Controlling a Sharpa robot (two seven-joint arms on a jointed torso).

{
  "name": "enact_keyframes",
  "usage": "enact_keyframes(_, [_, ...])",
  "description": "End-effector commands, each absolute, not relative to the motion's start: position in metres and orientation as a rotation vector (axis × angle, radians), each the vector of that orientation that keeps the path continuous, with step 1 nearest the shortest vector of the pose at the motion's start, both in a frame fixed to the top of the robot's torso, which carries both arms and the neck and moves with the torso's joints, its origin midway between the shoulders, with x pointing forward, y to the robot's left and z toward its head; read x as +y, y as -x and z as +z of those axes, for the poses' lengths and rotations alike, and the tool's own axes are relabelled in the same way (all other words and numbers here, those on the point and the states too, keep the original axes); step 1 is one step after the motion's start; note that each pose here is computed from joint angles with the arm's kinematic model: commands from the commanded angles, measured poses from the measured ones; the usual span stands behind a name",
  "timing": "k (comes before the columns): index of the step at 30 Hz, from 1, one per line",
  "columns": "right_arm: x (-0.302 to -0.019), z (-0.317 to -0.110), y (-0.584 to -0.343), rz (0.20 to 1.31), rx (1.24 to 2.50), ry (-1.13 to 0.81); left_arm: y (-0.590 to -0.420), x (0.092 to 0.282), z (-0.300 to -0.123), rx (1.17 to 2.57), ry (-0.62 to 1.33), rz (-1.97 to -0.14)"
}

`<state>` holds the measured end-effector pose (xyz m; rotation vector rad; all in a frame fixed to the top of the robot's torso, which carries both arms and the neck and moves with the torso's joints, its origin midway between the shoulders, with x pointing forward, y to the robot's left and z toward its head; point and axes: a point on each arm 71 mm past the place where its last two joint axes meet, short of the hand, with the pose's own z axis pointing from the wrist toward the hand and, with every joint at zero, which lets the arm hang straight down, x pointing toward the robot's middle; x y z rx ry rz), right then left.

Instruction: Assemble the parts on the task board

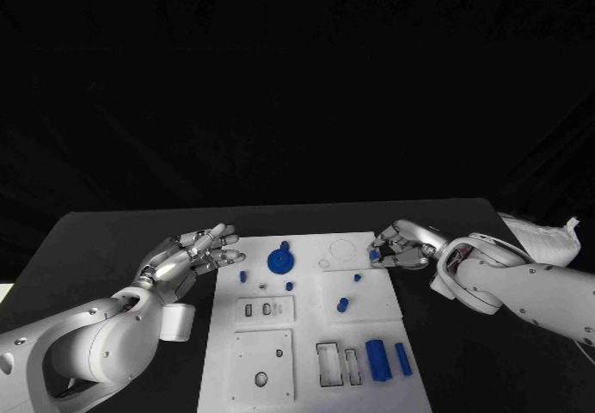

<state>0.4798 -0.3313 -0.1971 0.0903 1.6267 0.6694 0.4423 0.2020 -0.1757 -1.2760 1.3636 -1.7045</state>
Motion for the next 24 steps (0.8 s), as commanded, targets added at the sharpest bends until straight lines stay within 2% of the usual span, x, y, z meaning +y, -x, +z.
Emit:
enact_keyframes(1, [-0.329, -0.199, -0.479, 0.658, 1.646, -0.065, -0.442, 0.201, -0.174, 1.358, 1.269, -1.724])
enact_keyframes(13, [-0.322, -0.196, -0.479, 0.644, 1.598, -0.06, -0.442, 0.201, -0.174, 1.358, 1.269, -1.723])
enact_keyframes(19, [-0.308, -0.187, -0.477, 0.645, 1.551, -0.078, -0.442, 0.201, -0.175, 1.356, 1.269, -1.72])
enact_keyframes(24, [-0.286, -0.175, -0.473, 0.675, 1.519, -0.088, -0.444, 0.202, -0.176, 1.352, 1.27, -1.714])
